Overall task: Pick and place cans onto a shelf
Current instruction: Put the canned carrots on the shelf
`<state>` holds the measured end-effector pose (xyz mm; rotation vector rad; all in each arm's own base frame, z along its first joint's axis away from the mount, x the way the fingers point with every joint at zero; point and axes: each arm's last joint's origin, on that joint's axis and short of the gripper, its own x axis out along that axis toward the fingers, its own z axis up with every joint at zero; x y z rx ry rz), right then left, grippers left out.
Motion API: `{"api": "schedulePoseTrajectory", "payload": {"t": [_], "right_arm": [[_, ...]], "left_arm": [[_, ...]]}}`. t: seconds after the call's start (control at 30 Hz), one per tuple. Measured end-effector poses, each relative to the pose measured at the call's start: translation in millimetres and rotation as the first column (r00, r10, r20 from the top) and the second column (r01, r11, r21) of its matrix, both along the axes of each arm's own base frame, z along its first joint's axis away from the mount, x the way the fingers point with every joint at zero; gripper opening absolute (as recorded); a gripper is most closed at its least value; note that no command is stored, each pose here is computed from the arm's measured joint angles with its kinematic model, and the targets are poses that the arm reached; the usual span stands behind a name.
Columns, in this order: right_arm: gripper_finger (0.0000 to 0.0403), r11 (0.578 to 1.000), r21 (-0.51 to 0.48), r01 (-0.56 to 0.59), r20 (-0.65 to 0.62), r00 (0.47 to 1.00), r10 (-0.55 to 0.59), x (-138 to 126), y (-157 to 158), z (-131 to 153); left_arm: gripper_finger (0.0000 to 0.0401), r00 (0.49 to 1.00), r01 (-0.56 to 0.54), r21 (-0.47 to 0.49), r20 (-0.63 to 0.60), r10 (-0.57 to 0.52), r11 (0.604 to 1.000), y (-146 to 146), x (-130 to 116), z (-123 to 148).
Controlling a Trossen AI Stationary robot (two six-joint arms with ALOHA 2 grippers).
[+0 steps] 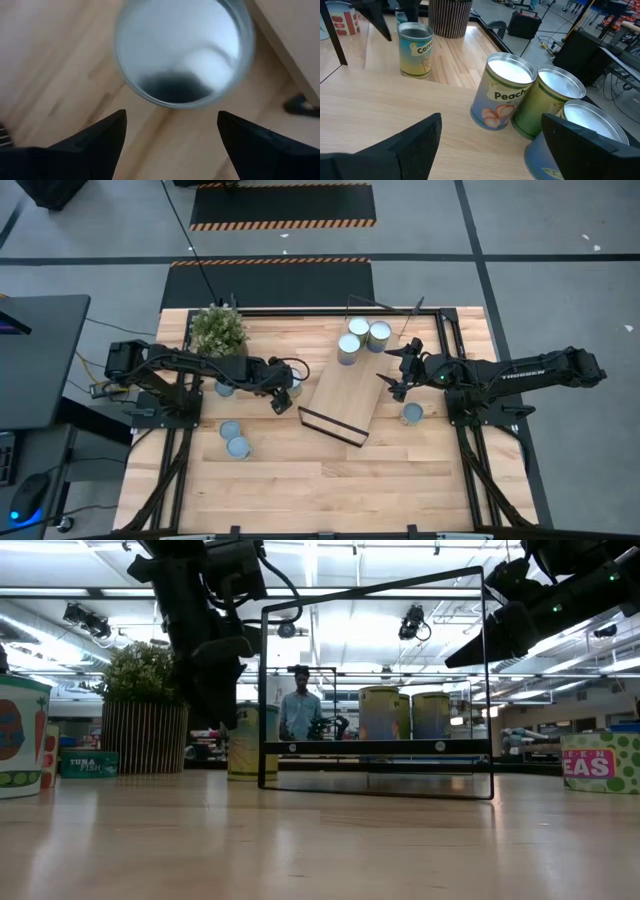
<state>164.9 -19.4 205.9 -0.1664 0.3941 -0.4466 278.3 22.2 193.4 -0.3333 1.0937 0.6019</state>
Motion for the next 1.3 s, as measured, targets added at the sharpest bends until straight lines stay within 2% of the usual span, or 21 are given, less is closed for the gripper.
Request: {"api": "schedulePoseTrajectory", "payload": {"t": [0.07, 0.17, 0.63, 0.73, 0.97, 1.23, 1.3], "right_arm": [[0.0350, 1.000, 0.000, 0.000, 0.000, 1.000, 0.000, 0.0, 0.0, 0.0], [0.0350, 1.000, 0.001, 0.000, 0.000, 1.000, 0.000, 0.0, 0.0, 0.0], [0.0350, 1.000, -0.001, -0.001, -0.001, 1.000, 0.001, 0.0, 0.0, 0.0], [0.0350, 1.000, -0.001, -0.001, -0.001, 1.000, 0.001, 0.0, 0.0, 0.0], [0.0350, 1.000, -0.001, -0.001, -0.001, 1.000, 0.001, 0.0, 0.0, 0.0], [0.0350, 1.000, -0.001, -0.002, -0.001, 1.000, 0.002, 0.0, 0.0, 0.0], [0.0350, 1.000, -0.002, -0.002, -0.001, 1.000, 0.002, 0.0, 0.0, 0.0]], "left_arm": [[0.0319, 0.999, -0.039, 0.024, 0.006, 0.039, 0.999, 1.2, -0.3, 0.2], [0.0319, 0.999, -0.033, 0.026, 0.004, 0.033, 0.999, 1.7, -0.3, 0.2], [0.0320, 1.000, -0.020, -0.058, 0.012, 0.020, 0.998, -1.3, 0.2, -0.3], [0.0339, 1.000, -0.022, -0.085, 0.016, 0.024, 0.996, -2.1, 0.3, -0.5], [0.0395, 1.000, -0.011, -0.076, 0.027, 0.013, 0.997, -3.4, 1.6, 0.1], [0.0397, 1.000, 0.021, -0.077, 0.025, -0.019, 0.997, -3.8, 1.9, 0.1], [0.0397, 0.999, -0.008, -0.089, 0.035, 0.011, 0.996, -4.2, 2.2, 0.3]]}}
